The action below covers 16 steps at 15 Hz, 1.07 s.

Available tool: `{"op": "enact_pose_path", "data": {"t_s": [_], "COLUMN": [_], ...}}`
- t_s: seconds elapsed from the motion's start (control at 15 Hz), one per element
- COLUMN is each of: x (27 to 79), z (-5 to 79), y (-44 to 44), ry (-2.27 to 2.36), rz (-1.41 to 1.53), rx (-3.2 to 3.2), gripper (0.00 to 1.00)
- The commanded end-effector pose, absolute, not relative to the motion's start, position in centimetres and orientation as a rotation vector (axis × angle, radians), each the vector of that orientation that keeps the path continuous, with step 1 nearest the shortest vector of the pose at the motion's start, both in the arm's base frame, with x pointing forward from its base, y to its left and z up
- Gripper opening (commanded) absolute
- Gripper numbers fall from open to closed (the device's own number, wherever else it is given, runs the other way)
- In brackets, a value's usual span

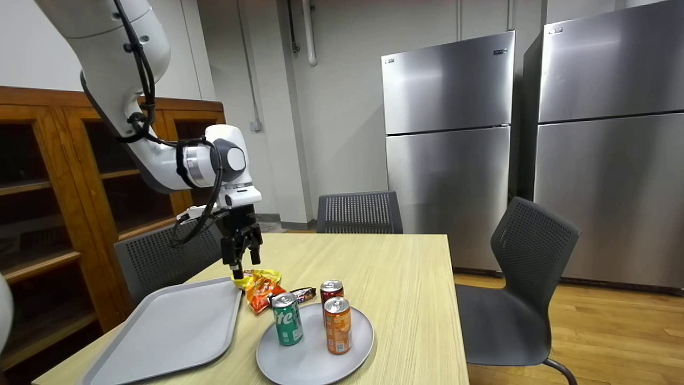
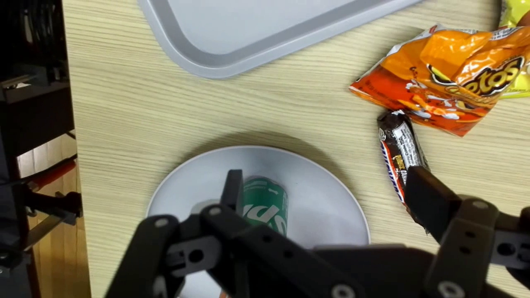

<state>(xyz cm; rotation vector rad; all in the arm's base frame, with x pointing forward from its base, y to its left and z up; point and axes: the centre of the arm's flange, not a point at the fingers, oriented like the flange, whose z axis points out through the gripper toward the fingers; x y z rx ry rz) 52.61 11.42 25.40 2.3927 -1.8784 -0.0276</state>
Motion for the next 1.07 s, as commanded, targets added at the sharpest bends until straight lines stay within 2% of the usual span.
{"op": "enact_pose_path", "data": {"t_s": [0.0,1.0], "x": [52.55,52.17], "z": [25.45,25.34], "y": [11.45,11.28], "ry": [-1.878,-1.874], "rz": [-0.028,-0.007], "rx": [2.394,2.401], "gripper": [1.0,1.0]}}
